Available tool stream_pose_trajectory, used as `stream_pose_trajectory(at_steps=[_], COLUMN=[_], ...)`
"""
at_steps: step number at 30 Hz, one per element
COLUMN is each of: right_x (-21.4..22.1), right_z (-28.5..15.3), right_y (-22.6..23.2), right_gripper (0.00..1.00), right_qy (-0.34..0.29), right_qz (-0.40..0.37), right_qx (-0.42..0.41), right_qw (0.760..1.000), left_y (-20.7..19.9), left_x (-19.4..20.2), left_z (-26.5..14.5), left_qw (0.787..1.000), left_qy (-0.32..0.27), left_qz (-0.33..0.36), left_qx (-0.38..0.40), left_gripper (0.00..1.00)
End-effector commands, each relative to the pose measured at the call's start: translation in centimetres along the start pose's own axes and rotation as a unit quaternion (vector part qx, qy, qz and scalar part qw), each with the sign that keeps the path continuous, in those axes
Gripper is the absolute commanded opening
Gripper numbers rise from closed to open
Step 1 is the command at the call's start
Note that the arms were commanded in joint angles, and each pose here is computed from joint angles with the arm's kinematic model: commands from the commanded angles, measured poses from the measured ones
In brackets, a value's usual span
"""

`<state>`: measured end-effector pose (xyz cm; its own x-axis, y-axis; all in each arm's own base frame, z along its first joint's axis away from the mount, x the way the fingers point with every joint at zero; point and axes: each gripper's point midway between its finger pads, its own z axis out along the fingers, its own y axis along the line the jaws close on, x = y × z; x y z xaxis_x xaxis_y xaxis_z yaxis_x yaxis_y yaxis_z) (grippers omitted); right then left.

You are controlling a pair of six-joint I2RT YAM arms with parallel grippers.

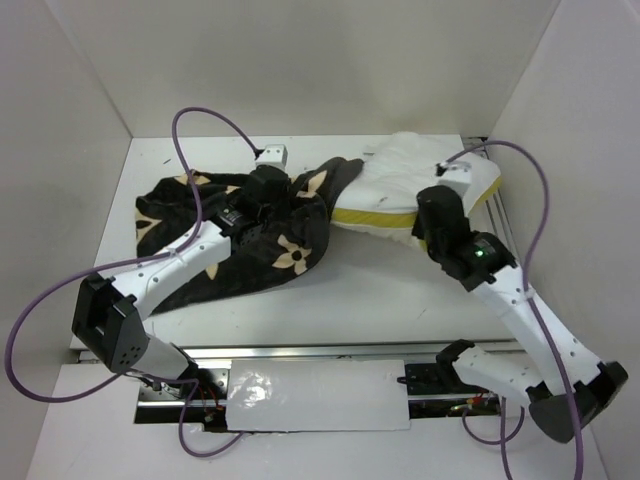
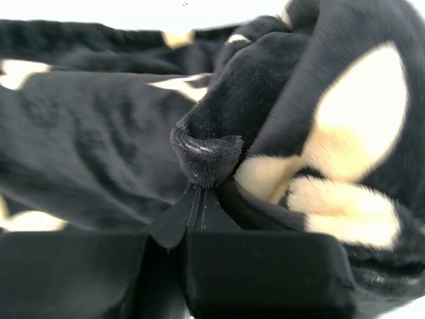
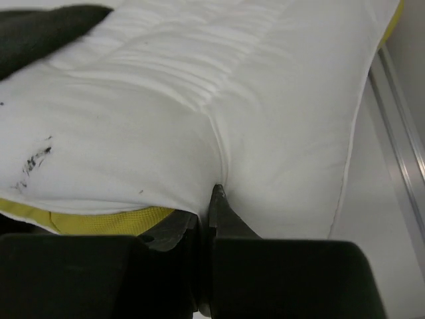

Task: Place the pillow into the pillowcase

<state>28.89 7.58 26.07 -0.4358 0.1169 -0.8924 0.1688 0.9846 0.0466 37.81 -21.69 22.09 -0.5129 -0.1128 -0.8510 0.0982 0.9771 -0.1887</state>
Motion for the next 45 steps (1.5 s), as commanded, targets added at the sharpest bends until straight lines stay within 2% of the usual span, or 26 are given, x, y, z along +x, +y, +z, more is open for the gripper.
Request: stream_pose_trajectory(at_steps=[1,5,9,14,18,21,25,29,30,32,35,36,37,38,40,41,42,44,45], right_x=[-4.4,-5.3,-4.2,-6.4,-8.5,-10.8,-13.8,-16.3,-17.6,-18.6,-19.2,-19.3,-19.2,-19.2,-18.6,-18.3,-18.6,-17.9,-17.5], right_z=[-1.9,-2.4,-2.8,-5.9,-7.2,-7.7,-7.2,-5.9,-6.5,-5.7,-5.3,-4.9,-4.5,-4.5,-3.4,-3.2,-2.9,-1.7,-0.7], right_y=[-2.0,-2.2,-4.7,-6.8,-8.3,-8.4,-7.7,-7.2,-7.8,-7.6,-7.2,-7.0,-6.7,-6.7,-6.6,-6.5,-6.1,-5.2,-4.6], right_gripper=[0.00,0.00,0.00,0.00,0.00,0.00,0.00,0.00,0.00,0.00,0.00,0.00,0.00,0.00,0.00,0.00,0.00,0.00,0.00], right_qy=[-0.045,-0.048,-0.022,-0.068,-0.114,-0.153,-0.188,-0.201,-0.215,-0.216,-0.211,-0.213,-0.208,-0.208,-0.196,-0.192,-0.194,-0.181,-0.174], right_qz=[0.071,0.068,0.056,0.119,0.169,0.204,0.232,0.228,0.238,0.227,0.214,0.212,0.209,0.209,0.199,0.197,0.193,0.187,0.179], right_qx=[0.013,-0.007,0.059,0.074,0.093,0.090,0.079,0.078,0.087,0.093,0.079,0.074,0.070,0.070,0.074,0.075,0.066,0.053,0.045], right_qw=[0.996,0.996,0.996,0.988,0.975,0.963,0.951,0.950,0.943,0.945,0.950,0.951,0.953,0.953,0.958,0.959,0.960,0.964,0.967], left_y=[-0.9,-1.0,0.2,0.2,-2.2,-5.9,-12.6,-21.6,-23.0,-26.6,-30.4,-31.6,-31.5,-31.8,-31.6,-31.2,-30.0,-28.5,-26.6], left_x=[-2.8,-3.7,-3.6,-4.3,-4.8,-4.5,-1.8,2.2,3.1,5.6,9.1,10.4,11.2,12.0,12.0,12.0,11.3,9.8,10.8], left_z=[0.1,0.6,1.4,2.3,2.6,1.7,-0.5,-4.4,-4.9,-5.8,-6.4,-7.3,-6.9,-7.1,-7.5,-7.9,-9.2,-10.7,-10.7], left_qw=[0.999,0.999,0.999,0.998,0.997,0.992,0.976,0.943,0.937,0.926,0.900,0.883,0.885,0.882,0.881,0.881,0.880,0.885,0.891], left_qy=[-0.037,-0.042,-0.037,-0.040,-0.052,-0.064,-0.058,-0.038,-0.035,-0.023,0.021,0.038,0.055,0.071,0.085,0.087,0.080,0.054,0.062], left_qz=[-0.024,-0.028,-0.030,-0.040,-0.025,0.007,0.059,0.103,0.115,0.137,0.146,0.152,0.159,0.160,0.165,0.166,0.170,0.162,0.166], left_qx=[0.018,0.016,-0.003,0.012,0.055,0.111,0.201,0.314,0.327,0.350,0.411,0.443,0.435,0.436,0.435,0.434,0.437,0.434,0.417], left_gripper=[0.00,0.00,0.00,0.00,0.00,0.00,0.00,0.00,0.00,0.00,0.00,0.00,0.00,0.05,0.35,0.94,1.00,1.00,1.00])
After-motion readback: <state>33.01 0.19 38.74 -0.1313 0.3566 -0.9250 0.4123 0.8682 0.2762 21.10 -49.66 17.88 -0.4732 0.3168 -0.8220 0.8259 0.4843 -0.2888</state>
